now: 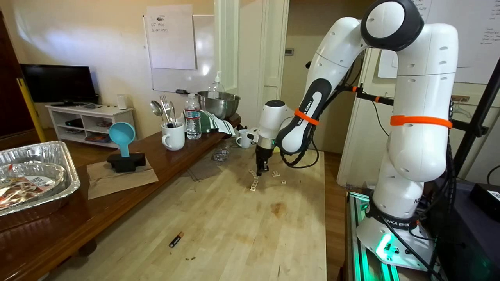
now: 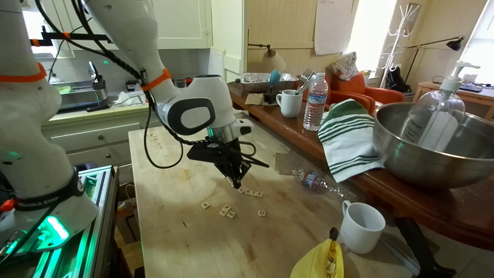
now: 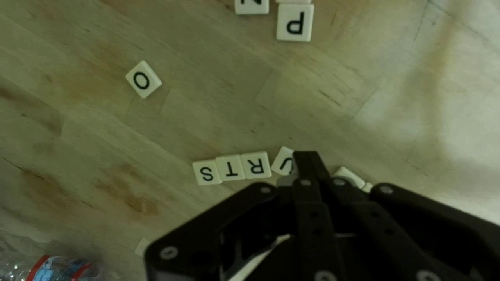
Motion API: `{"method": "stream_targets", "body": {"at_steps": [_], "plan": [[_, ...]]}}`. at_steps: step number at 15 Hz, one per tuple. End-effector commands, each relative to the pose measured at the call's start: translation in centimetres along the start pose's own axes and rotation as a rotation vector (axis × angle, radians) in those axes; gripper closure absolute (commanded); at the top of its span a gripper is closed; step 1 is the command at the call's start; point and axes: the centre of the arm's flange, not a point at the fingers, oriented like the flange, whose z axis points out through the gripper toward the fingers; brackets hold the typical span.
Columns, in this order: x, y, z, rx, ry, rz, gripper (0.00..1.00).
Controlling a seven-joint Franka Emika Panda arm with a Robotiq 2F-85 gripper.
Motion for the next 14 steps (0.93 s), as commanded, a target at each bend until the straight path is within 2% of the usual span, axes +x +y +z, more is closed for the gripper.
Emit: {"method": "stream_targets", "body": {"at_steps": [1,8,14], "plan": [[0.1,0.4,1.3,0.002,0.011,0.033,1.00],[0.7,1.0,2.9,0.009,0.000,0.052,1.00],[2.1,3.2,4.2,-0.013,0.007,0.099,1.00]]}}
